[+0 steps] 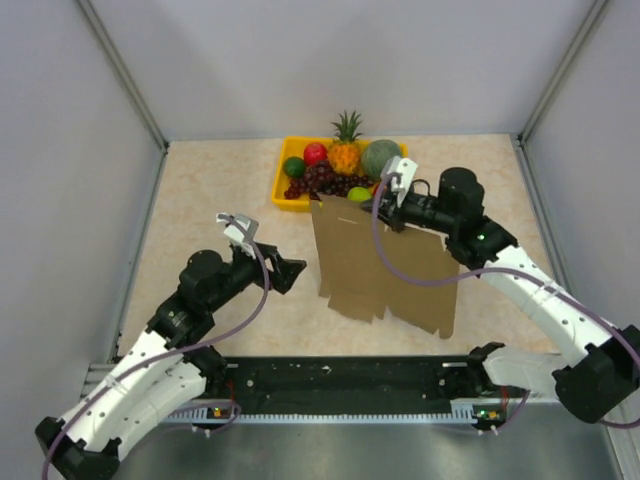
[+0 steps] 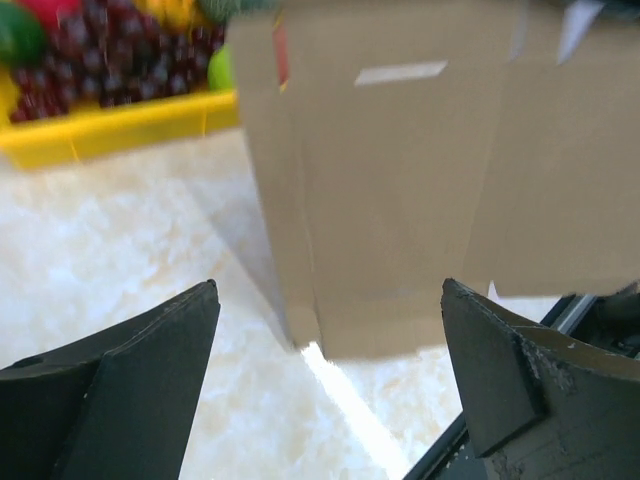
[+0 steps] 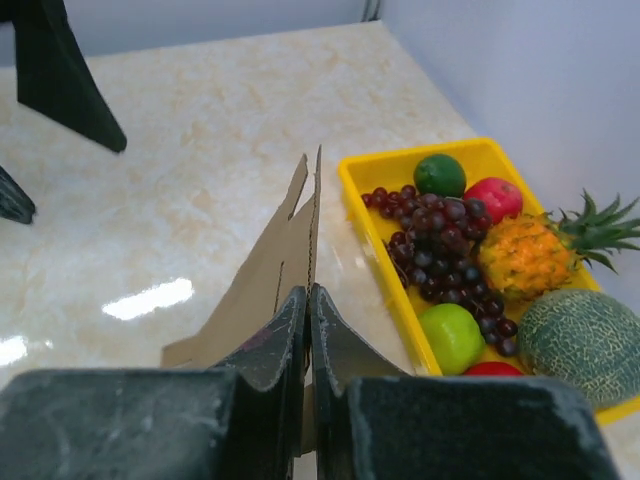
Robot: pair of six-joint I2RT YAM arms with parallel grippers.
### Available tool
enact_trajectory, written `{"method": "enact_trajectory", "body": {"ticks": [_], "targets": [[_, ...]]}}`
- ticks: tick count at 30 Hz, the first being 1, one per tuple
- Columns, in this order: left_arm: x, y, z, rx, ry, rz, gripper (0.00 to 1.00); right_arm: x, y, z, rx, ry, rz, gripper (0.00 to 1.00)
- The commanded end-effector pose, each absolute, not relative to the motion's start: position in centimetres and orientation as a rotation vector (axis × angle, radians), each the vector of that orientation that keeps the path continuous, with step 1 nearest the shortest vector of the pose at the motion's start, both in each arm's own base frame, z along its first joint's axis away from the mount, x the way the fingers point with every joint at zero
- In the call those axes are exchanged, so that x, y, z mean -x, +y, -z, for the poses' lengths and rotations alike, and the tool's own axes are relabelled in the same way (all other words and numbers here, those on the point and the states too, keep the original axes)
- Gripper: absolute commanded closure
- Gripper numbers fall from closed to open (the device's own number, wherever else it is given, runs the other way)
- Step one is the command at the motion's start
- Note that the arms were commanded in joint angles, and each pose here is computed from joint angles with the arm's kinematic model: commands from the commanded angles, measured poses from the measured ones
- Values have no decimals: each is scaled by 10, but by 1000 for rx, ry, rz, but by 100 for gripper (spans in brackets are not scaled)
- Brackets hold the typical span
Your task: Fold the paper box
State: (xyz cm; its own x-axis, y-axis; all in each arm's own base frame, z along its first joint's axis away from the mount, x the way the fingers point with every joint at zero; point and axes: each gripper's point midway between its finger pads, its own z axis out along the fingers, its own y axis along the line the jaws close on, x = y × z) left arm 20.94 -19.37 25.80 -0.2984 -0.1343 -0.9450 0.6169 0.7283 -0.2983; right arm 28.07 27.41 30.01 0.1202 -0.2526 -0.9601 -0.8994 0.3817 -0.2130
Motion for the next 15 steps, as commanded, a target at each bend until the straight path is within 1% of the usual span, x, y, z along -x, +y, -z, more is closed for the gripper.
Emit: {"method": "enact_trajectory", "body": {"ticks": [1, 3, 5, 6, 7, 8, 9, 10, 11, 12, 15], "targets": [[-221, -193, -258, -229, 1692, 947, 2, -280, 255, -346, 901, 1300, -780, 100], [-235, -187, -253, -202, 1691, 952, 1, -271, 246, -340, 860, 1310, -834, 100], [-236, -196, -259, -273, 1657, 1026, 1, -267, 237, -345, 811, 1292, -891, 100], [-246, -196, -250, -273, 1686, 1046, 1, -265, 233, -334, 793, 1310, -913, 100], [-236, -209, -263, -390, 1619, 1151, 3, -263, 227, -344, 774, 1267, -914, 100], [-235, -213, -263, -431, 1608, 1187, 3, -257, 227, -343, 761, 1273, -956, 100], [-240, -221, -254, -465, 1629, 1228, 5, -255, 225, -338, 753, 1282, -971, 100], [-235, -227, -253, -547, 1608, 1270, 6, -251, 225, -341, 752, 1271, -980, 100], [-227, -234, -257, -637, 1562, 1324, 10, -249, 224, -342, 740, 1272, -993, 100], [-231, -237, -251, -652, 1579, 1348, 11, -247, 225, -341, 739, 1276, -1006, 100], [-244, -239, -244, -670, 1544, 1285, 14, -242, 224, -350, 724, 1269, -1040, 100]]}}
